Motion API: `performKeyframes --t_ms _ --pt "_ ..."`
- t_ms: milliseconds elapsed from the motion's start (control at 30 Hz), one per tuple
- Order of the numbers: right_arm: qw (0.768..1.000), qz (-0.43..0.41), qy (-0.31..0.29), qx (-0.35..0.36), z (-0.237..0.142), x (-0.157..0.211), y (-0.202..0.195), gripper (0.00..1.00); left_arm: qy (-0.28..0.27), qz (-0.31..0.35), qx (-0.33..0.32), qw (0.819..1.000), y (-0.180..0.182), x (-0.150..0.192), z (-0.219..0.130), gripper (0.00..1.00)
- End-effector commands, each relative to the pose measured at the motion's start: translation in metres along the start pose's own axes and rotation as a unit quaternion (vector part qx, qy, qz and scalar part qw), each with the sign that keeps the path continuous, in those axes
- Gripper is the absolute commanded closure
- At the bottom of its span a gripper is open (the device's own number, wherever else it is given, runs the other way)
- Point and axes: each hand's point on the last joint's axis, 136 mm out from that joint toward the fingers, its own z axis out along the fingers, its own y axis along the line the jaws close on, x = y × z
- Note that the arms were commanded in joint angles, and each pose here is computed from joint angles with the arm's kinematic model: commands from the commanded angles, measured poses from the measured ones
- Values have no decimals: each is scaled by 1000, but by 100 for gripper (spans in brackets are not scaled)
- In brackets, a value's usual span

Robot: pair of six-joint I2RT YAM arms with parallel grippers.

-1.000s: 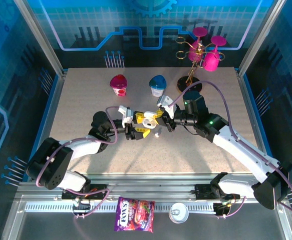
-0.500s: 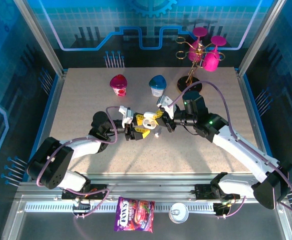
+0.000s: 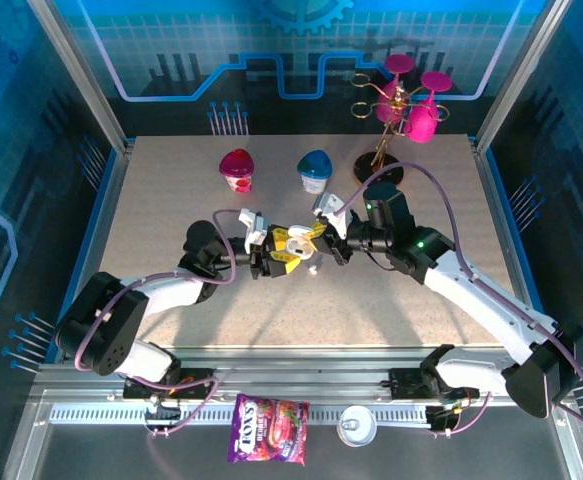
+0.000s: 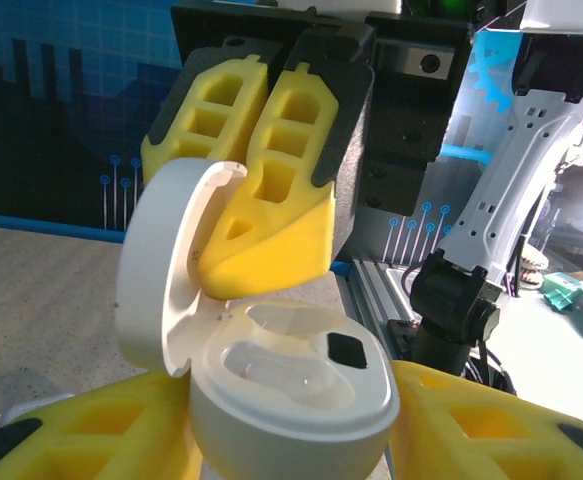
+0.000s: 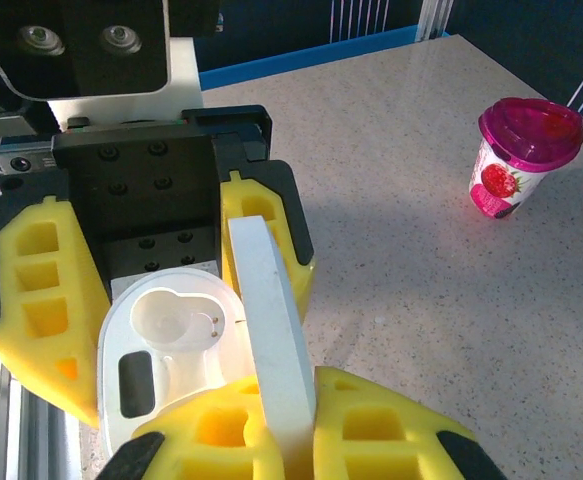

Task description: Insert the wireless bluetooth earbuds into the charging case

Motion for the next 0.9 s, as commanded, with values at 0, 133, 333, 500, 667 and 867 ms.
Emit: performKeyframes --t_ms 0,133,333,500,667,867 --pt "1000 -9 -1 -5 1 -5 3 98 -3 11 18 1000 -3 -7 4 56" --pt "1000 -8 0 -7 2 -5 2 98 -2 10 21 1000 -4 -6 4 61" --pt "1000 -5 -1 -1 2 -6 1 92 -1 10 21 1000 -4 -5 4 66" --pt "1000 -3 -21 8 -5 -13 0 67 -1 12 14 1000 -2 -2 3 68" --pt "999 3 -48 14 -18 -23 0 49 -4 19 -5 1000 4 0 0 68" --pt "997 20 -70 17 -28 -27 -2 41 -12 25 -20 999 9 -2 -3 68"
